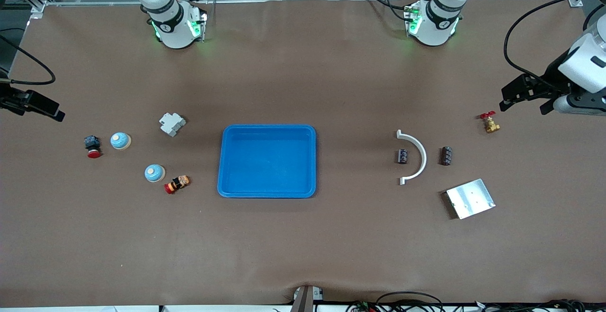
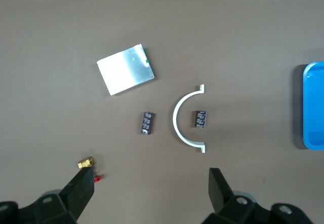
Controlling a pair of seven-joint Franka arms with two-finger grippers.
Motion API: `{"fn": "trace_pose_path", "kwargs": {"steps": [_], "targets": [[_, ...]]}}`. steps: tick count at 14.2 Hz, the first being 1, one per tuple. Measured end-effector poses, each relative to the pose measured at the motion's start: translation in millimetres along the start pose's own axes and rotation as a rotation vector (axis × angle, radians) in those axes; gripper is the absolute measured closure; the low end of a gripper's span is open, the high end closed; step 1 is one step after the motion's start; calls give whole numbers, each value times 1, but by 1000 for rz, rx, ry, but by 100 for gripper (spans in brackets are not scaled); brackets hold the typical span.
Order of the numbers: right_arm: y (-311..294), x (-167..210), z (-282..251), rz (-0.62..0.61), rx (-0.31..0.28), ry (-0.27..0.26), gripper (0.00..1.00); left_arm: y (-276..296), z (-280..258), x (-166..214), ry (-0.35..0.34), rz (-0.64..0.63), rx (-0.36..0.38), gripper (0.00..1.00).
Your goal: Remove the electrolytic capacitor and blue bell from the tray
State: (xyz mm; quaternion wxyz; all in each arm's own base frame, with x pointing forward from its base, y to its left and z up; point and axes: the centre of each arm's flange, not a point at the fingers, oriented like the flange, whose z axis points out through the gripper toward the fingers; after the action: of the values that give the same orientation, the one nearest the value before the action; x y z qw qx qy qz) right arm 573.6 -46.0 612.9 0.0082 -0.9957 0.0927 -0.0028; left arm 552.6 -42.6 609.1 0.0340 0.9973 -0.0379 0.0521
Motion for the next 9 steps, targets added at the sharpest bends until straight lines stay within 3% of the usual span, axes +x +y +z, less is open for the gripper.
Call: {"fn": "trace_pose_path", "kwargs": {"steps": [6, 9], "targets": [[0, 0, -2, 0, 0, 4, 0, 1, -28, 10, 3, 26, 10, 0], [1, 0, -2, 1, 0, 4, 0, 1, -33, 13, -39, 29, 8, 0]]}}
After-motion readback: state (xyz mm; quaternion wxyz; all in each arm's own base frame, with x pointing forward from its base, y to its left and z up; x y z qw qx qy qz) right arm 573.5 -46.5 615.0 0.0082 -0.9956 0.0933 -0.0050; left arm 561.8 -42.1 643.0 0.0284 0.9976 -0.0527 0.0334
